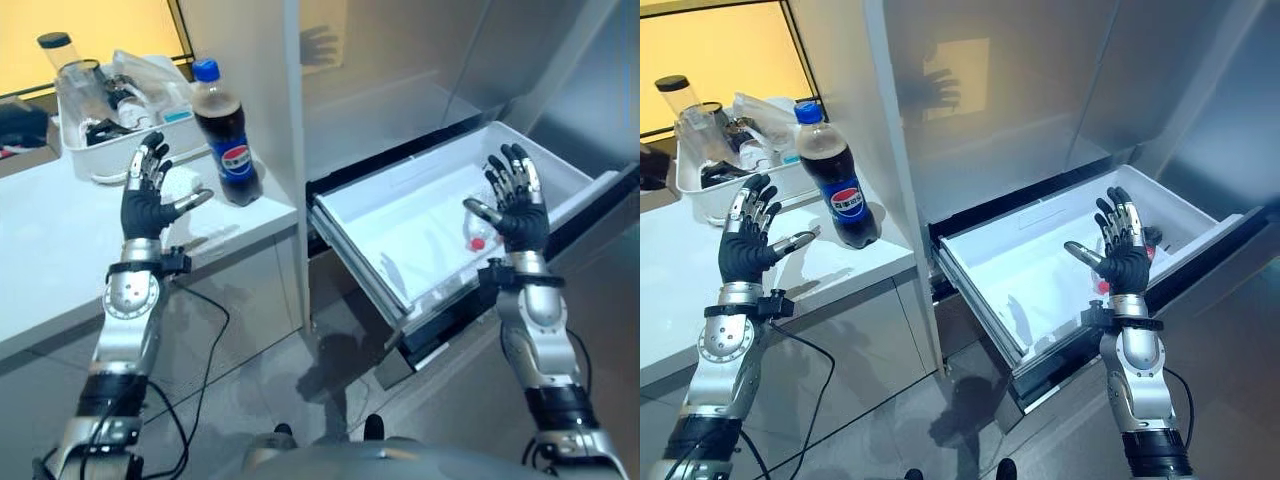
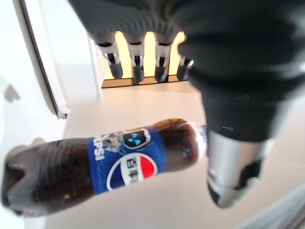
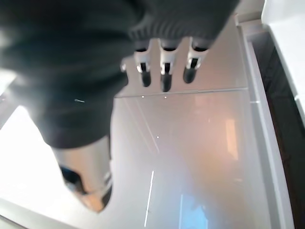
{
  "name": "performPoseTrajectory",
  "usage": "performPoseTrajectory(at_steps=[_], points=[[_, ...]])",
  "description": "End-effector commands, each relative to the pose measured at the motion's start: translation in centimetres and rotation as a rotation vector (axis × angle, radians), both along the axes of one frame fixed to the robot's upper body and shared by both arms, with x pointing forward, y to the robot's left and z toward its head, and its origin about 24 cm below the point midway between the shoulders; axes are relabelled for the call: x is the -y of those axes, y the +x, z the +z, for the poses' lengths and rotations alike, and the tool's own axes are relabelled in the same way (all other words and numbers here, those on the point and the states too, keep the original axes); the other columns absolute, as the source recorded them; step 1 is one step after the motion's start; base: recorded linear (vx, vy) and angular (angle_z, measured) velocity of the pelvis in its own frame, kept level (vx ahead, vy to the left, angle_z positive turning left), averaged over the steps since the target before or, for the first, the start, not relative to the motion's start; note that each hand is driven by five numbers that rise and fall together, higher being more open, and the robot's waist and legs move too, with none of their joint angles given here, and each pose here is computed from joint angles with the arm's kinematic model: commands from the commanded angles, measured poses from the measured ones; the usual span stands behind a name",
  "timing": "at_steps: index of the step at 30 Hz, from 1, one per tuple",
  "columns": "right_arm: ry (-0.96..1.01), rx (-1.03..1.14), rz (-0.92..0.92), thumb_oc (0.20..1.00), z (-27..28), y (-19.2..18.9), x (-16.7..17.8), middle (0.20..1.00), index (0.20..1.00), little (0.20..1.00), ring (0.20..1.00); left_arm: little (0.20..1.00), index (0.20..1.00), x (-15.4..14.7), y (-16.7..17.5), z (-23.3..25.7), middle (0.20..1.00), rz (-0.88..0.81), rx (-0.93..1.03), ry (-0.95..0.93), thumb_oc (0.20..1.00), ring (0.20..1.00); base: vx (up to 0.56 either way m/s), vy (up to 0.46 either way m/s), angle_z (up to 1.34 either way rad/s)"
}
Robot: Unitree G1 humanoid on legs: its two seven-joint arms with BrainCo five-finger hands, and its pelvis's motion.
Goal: Take the drinks into the refrigerator
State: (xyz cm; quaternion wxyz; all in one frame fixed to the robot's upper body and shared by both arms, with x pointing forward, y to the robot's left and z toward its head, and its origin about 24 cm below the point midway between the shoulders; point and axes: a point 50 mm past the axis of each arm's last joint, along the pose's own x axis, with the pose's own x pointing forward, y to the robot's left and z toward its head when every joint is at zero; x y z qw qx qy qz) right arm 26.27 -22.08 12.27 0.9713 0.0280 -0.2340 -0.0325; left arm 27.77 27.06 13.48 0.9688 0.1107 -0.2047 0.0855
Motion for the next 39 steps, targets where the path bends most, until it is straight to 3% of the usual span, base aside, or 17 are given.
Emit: performPoseTrajectory(at_steps=[1, 21, 39], points=[[-0.019, 0.138, 0.042, 1.0, 3.3, 0.6, -0.1, 1.0, 1.0, 1.0, 1.0, 1.0, 1.0, -0.4, 1.4, 2.3, 1.0, 0.009, 0.052, 0.06, 1.0, 1.0, -0.01, 0.001, -0.08], [-0.023, 0.182, 0.06, 1.0, 3.8, -0.6, -0.2, 1.0, 1.0, 1.0, 1.0, 1.0, 1.0, -2.6, 1.2, -1.9, 1.0, 0.079, -0.13, -0.033, 1.0, 1.0, 0.0, 0.004, -0.07], [-0.023, 0.193, 0.084, 1.0, 3.9, -0.8, -0.5, 1.0, 1.0, 1.0, 1.0, 1.0, 1.0, -0.2, 2.1, -1.7, 1.0, -0.021, -0.123, -0.021, 1.0, 1.0, 0.0, -0.001, -0.02]])
